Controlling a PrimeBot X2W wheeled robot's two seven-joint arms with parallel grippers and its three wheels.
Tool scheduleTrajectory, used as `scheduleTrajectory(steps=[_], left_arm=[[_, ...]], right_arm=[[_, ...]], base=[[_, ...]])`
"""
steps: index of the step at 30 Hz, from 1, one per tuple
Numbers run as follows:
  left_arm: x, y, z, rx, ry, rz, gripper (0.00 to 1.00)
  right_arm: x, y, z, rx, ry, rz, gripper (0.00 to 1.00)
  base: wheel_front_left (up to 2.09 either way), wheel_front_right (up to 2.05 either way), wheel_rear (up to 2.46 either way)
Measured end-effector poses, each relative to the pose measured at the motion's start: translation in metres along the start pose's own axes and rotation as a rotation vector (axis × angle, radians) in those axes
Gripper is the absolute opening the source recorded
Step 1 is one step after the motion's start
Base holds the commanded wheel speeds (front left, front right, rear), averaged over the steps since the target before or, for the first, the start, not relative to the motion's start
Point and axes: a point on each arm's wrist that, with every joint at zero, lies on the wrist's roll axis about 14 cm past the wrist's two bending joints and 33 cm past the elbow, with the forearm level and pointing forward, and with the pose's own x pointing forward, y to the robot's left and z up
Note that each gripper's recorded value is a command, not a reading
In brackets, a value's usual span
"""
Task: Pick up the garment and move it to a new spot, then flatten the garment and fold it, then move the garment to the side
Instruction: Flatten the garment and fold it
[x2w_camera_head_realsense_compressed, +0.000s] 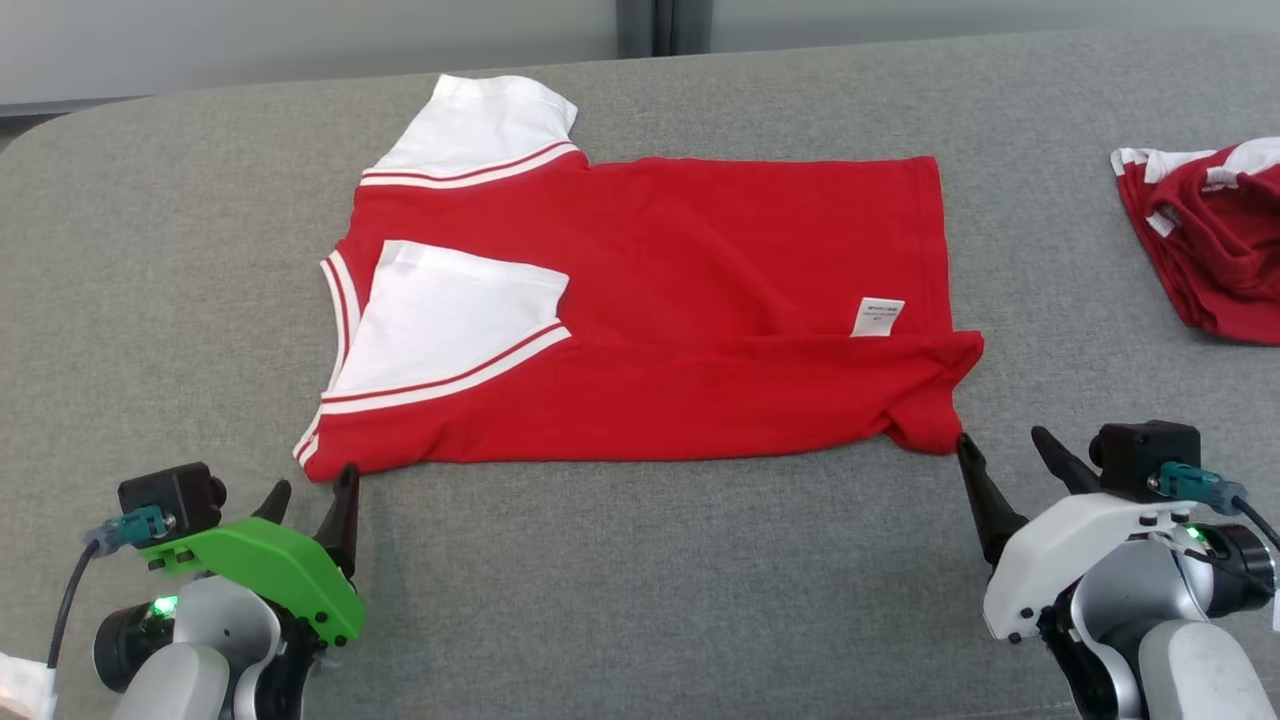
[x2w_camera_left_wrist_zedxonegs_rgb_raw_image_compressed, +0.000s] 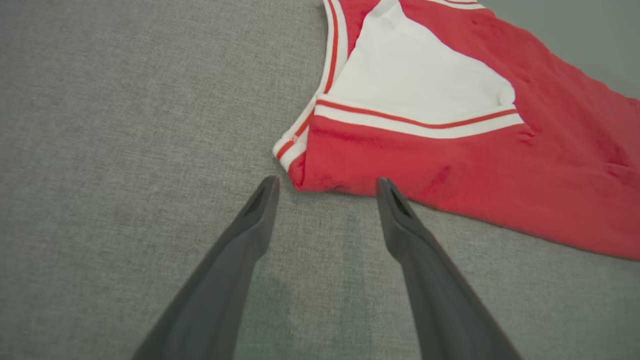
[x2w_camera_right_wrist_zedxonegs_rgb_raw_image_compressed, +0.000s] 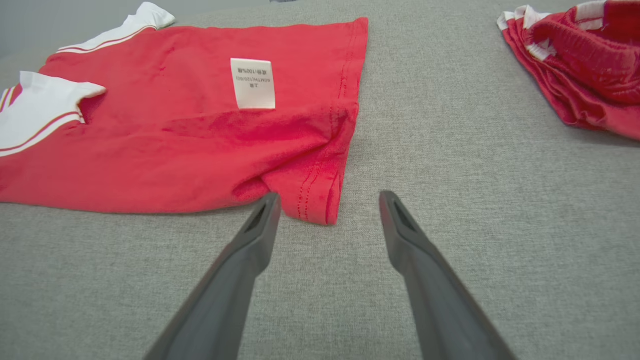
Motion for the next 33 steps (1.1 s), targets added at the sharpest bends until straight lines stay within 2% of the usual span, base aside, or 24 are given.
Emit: scheduleTrajectory(steps=[7,8,10,12,13,14,21,27,29,30,33], left_arm=[[0.022,0.011,-0.013,-0.036,0.058,0.043,1.0],[0.025,0.012,-0.013,-0.05,0.057,0.045,0.91],[0.029,0.011,-0.013,-0.071,0.049,0.046,0.5],[0.034,0.01,-0.013,-0.091,0.042,0.041,0.37],[0.035,0.009,-0.012,-0.094,0.035,0.038,0.07],[0.036,0.009,-0.01,-0.099,0.026,0.033,0.0],[0.038,0.004,0.0,-0.1,-0.019,0.01,0.0],[0.035,0.0,0.006,-0.094,-0.043,-0.005,0.0],[0.033,0.0,0.007,-0.094,-0.048,-0.008,0.0],[0.033,0.0,0.007,-0.094,-0.05,-0.009,0.0],[0.031,-0.001,0.012,-0.093,-0.069,-0.013,0.0]], right_arm=[[0.009,-0.003,-0.003,0.006,0.014,-0.006,1.0],[0.01,-0.003,-0.005,0.007,0.021,-0.006,1.0],[0.012,-0.003,-0.01,0.015,0.037,-0.005,1.0],[0.015,-0.005,-0.014,0.019,0.049,-0.008,1.0],[0.016,-0.005,-0.016,0.023,0.054,-0.009,1.0],[0.018,-0.006,-0.018,0.028,0.061,-0.01,1.0],[0.035,-0.007,-0.023,0.054,0.078,-0.005,1.0],[0.05,0.007,-0.04,0.058,0.151,0.038,1.0],[0.054,0.011,-0.044,0.055,0.164,0.049,0.5],[0.055,0.011,-0.044,0.054,0.165,0.051,0.34],[0.057,0.011,-0.043,0.05,0.162,0.05,0.0]], base=[[0.0,0.0,0.0],[0.0,0.0,0.0],[0.0,0.0,0.0],[0.0,0.0,0.0],[0.0,0.0,0.0],[0.0,0.0,0.0],[0.0,0.0,0.0],[0.0,0.0,0.0],[0.0,0.0,0.0],[0.0,0.0,0.0],[0.0,0.0,0.0]])
